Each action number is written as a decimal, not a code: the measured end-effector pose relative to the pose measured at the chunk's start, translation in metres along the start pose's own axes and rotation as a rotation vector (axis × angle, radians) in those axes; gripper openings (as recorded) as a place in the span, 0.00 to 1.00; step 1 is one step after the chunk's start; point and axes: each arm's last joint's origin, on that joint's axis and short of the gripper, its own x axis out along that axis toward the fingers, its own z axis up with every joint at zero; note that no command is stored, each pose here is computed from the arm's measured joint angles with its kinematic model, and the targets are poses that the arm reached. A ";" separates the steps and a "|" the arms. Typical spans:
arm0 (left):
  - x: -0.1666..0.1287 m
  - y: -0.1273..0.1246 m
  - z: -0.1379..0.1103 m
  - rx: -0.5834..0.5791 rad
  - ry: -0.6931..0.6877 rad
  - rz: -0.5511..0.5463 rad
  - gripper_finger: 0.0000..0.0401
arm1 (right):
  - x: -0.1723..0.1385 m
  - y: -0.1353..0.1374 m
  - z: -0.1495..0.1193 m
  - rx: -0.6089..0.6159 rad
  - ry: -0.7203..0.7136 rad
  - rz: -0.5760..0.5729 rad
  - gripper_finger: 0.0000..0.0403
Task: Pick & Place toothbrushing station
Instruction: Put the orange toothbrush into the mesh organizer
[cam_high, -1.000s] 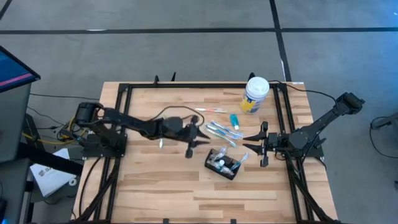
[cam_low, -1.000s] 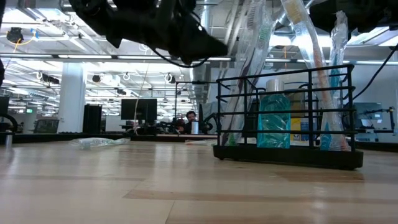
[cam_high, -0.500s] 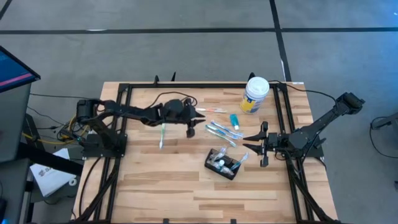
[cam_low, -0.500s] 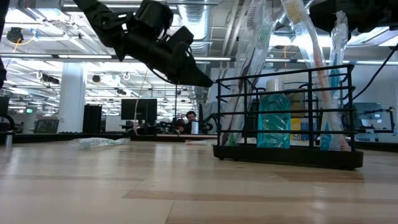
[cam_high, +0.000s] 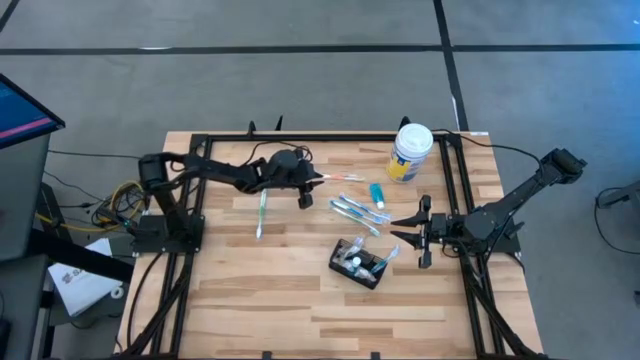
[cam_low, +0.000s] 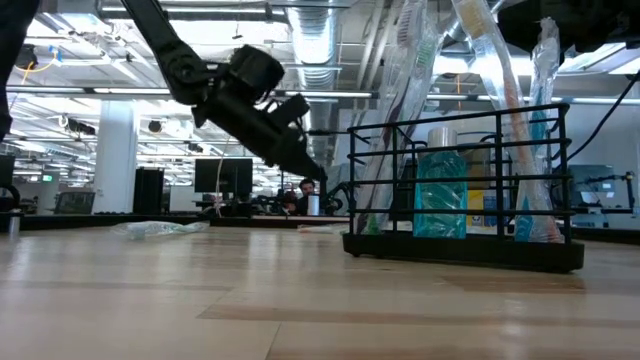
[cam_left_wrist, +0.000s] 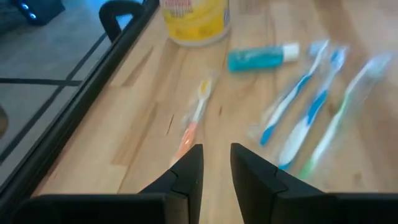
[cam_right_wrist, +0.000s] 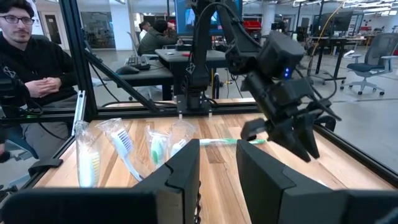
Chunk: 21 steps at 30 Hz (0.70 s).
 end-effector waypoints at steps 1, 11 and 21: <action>0.001 0.002 -0.003 0.014 0.014 0.005 0.19 | 0.000 0.000 0.000 0.000 0.000 0.000 0.24; 0.002 0.030 -0.013 -0.015 0.034 0.074 0.19 | 0.000 0.000 0.000 0.000 0.000 0.000 0.24; 0.013 0.032 -0.027 -0.028 0.059 0.030 0.19 | 0.000 0.000 0.000 -0.002 0.002 0.000 0.24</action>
